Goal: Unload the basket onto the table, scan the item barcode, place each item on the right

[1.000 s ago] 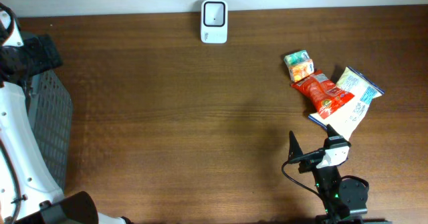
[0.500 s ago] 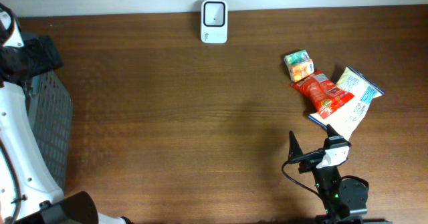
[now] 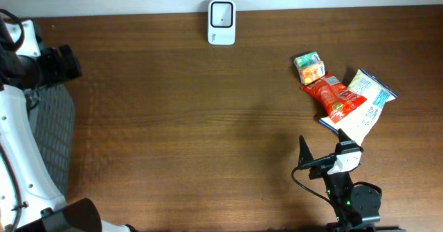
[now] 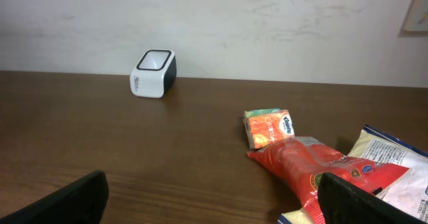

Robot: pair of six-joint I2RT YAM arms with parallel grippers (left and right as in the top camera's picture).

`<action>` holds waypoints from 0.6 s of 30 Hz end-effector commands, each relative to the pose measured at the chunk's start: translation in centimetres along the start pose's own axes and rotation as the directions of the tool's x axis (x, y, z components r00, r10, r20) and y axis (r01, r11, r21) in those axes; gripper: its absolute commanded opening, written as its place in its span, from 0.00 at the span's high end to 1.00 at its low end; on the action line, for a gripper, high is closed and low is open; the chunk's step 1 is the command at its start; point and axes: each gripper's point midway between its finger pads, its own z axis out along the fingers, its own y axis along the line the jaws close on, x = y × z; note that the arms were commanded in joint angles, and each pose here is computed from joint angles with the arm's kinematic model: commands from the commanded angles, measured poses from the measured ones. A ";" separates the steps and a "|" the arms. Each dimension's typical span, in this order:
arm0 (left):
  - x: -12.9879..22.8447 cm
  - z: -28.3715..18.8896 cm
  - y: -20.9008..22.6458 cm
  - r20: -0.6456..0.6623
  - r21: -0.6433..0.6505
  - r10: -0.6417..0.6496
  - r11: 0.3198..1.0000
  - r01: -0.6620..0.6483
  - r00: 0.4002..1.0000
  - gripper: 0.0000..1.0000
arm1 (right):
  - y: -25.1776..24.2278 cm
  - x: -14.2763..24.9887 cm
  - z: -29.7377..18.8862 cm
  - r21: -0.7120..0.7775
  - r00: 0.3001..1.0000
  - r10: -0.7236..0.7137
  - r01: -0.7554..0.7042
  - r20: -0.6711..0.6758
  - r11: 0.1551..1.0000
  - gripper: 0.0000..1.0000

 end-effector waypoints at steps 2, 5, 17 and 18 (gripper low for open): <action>-2.7 -2.1 -2.3 0.206 0.059 0.071 0.995 -0.085 0.976 0.01 | 0.1 0.2 0.0 -0.004 1.000 0.010 -0.010 -0.002 1.000 0.01; -2.8 -2.4 -3.9 0.366 0.061 0.127 0.985 -0.160 0.922 0.01 | 0.1 0.2 0.0 -0.004 1.000 0.010 -0.010 -0.002 1.000 0.01; 14.2 3.8 -4.5 0.683 -0.004 0.239 0.946 -0.323 0.690 0.01 | 0.1 0.2 0.0 -0.004 1.000 0.010 -0.010 -0.002 1.000 0.02; 15.6 4.5 -4.5 0.698 -0.023 0.256 0.942 -0.336 0.669 0.01 | 0.1 0.2 0.0 -0.004 1.000 0.010 -0.010 -0.002 1.000 0.01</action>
